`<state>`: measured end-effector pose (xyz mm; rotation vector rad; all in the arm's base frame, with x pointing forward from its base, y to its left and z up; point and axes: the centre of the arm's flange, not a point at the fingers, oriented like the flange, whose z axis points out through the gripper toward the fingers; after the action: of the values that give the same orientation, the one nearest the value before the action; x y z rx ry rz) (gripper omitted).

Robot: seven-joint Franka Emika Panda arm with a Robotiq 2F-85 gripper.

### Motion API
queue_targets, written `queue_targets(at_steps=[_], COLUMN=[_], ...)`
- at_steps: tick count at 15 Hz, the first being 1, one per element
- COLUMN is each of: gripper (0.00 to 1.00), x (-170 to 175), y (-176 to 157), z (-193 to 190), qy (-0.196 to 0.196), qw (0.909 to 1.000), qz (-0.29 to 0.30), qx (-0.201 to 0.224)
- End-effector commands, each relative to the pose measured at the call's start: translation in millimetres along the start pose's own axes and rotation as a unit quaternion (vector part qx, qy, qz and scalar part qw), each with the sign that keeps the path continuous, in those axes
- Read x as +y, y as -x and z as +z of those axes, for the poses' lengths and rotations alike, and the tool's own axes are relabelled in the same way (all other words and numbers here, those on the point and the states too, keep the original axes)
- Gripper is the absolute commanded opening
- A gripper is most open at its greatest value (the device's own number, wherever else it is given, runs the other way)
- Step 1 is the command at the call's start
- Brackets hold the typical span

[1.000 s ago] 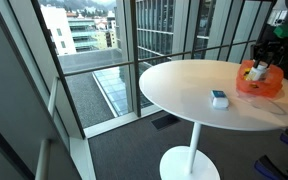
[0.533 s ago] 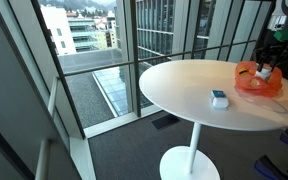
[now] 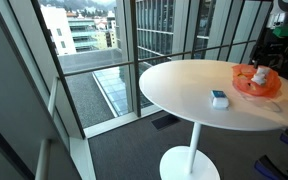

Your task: Put the white bottle into the carrier bag

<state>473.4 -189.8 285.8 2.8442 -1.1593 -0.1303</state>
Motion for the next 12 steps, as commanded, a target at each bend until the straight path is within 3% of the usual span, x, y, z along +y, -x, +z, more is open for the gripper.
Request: queue_targets(at_steps=[1,5,12], gripper=[1.0,1.0,1.0], x=[-3.2,-8.4,-11.5], y=[1.2,16.4,48.3], z=[-20.9,-44.0,-104.3], qy=[-0.023,-0.039,-0.003], qw=[0.9996,0.9977,0.9932], qz=[-0.009,-0.045,-0.114], qx=[-0.015,-0.033,-0.026])
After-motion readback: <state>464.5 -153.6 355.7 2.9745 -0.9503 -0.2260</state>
